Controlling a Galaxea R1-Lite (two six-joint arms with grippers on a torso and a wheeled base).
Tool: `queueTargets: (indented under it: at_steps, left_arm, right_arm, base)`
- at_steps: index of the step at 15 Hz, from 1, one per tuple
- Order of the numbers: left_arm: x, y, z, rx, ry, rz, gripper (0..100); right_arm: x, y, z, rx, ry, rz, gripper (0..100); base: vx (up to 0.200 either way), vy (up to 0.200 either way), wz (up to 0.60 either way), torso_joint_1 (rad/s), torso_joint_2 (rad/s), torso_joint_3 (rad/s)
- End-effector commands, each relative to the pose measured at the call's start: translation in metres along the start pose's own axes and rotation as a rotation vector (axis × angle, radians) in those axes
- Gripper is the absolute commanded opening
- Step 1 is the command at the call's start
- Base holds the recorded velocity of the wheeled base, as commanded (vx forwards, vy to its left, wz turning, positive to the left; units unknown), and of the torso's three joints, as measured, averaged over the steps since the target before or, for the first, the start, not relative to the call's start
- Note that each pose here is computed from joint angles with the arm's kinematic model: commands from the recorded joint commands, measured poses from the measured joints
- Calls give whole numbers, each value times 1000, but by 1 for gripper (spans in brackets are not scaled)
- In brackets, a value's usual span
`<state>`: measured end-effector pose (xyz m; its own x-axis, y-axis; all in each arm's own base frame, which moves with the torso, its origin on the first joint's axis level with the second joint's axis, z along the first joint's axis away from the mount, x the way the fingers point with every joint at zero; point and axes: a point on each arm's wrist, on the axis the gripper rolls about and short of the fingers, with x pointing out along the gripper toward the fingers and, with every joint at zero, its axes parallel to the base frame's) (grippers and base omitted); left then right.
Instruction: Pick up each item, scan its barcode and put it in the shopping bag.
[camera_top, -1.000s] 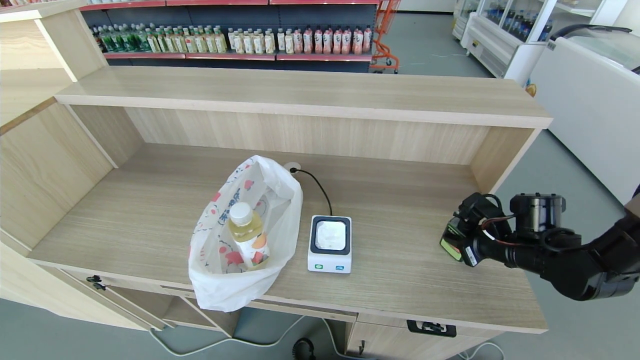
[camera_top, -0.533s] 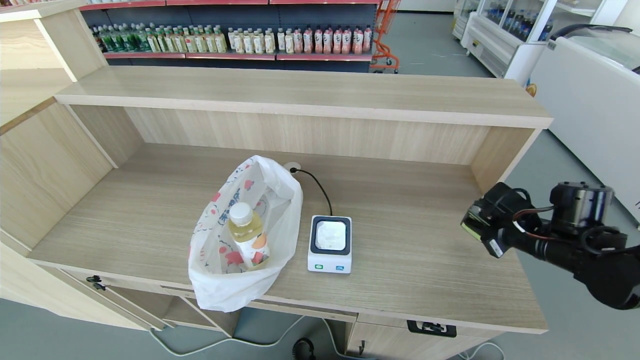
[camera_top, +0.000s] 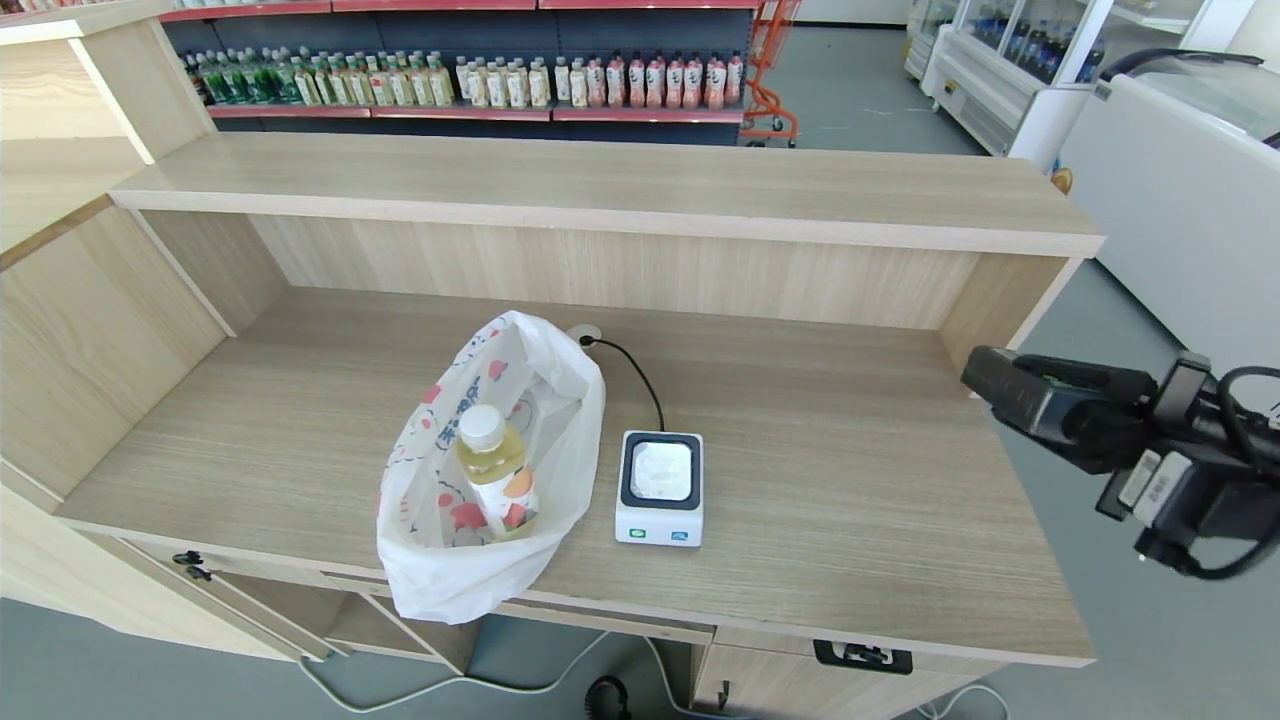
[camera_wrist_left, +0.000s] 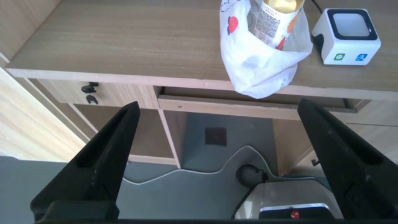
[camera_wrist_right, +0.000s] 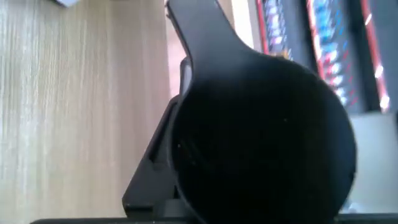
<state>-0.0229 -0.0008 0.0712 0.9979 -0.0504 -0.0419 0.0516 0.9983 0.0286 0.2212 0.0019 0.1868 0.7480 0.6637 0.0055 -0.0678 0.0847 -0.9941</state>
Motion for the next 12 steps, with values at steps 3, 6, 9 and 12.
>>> queueTargets:
  at_steps: [3,6,9,12]
  left_arm:
    - [0,0,0,0,-1,0,100]
    - [0,0,0,0,-1,0,100]
    - [0,0,0,0,-1,0,100]
    - [0,0,0,0,-1,0,100]
  right_arm:
    - [8,-33,70,-576,-373,-208,0]
    - [0,-53,104,-948,-461,-503,0]
    - [1,-47,124,-1052,-604,-599,0]
    - [-6,-44,134,-1064,-656,-610,0]
  base:
    - [0,0,0,0,0,0]
    - [0,0,0,0,0,0]
    - [0,0,0,0,0,0]
    - [0,0,0,0,0,0]
